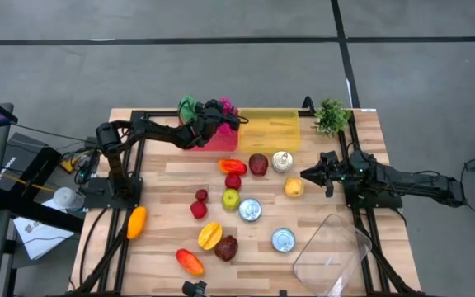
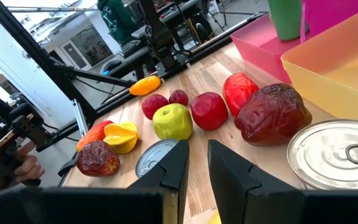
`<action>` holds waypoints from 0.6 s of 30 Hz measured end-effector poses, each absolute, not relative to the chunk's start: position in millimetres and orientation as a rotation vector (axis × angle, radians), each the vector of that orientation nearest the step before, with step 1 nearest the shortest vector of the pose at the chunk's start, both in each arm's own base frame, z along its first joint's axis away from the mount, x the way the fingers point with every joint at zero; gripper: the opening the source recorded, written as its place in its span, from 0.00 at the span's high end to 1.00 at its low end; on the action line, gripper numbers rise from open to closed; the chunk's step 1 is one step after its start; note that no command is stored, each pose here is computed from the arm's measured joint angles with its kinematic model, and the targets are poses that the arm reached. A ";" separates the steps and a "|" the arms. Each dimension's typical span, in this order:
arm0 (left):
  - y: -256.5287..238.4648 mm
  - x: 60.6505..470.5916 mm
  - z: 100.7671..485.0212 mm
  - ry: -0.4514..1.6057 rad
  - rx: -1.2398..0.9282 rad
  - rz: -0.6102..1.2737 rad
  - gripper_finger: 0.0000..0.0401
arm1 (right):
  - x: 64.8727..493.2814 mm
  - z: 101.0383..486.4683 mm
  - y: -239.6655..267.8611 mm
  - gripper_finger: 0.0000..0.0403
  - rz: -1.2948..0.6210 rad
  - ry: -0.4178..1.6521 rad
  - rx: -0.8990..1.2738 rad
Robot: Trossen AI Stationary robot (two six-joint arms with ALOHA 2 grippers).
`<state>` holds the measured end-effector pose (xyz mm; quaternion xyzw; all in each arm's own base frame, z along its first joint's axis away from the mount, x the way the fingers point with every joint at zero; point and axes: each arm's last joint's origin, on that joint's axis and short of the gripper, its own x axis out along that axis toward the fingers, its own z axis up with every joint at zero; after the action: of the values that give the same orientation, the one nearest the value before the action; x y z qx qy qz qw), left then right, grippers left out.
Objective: Pick & Place Food Item
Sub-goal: Put the pink tumbler into the pink bin, then put the pear into the transparent bin
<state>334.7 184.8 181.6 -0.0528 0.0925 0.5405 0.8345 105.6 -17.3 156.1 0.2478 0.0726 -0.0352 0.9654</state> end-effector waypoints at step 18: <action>178.3 332.3 203.3 0.179 -0.043 1.127 0.17 | 105.6 156.0 -17.3 0.86 -0.071 0.147 0.501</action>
<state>332.3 178.3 203.3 -0.0205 0.0847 0.5335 0.8413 105.6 -17.3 156.0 0.2478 0.0726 -0.0351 0.9654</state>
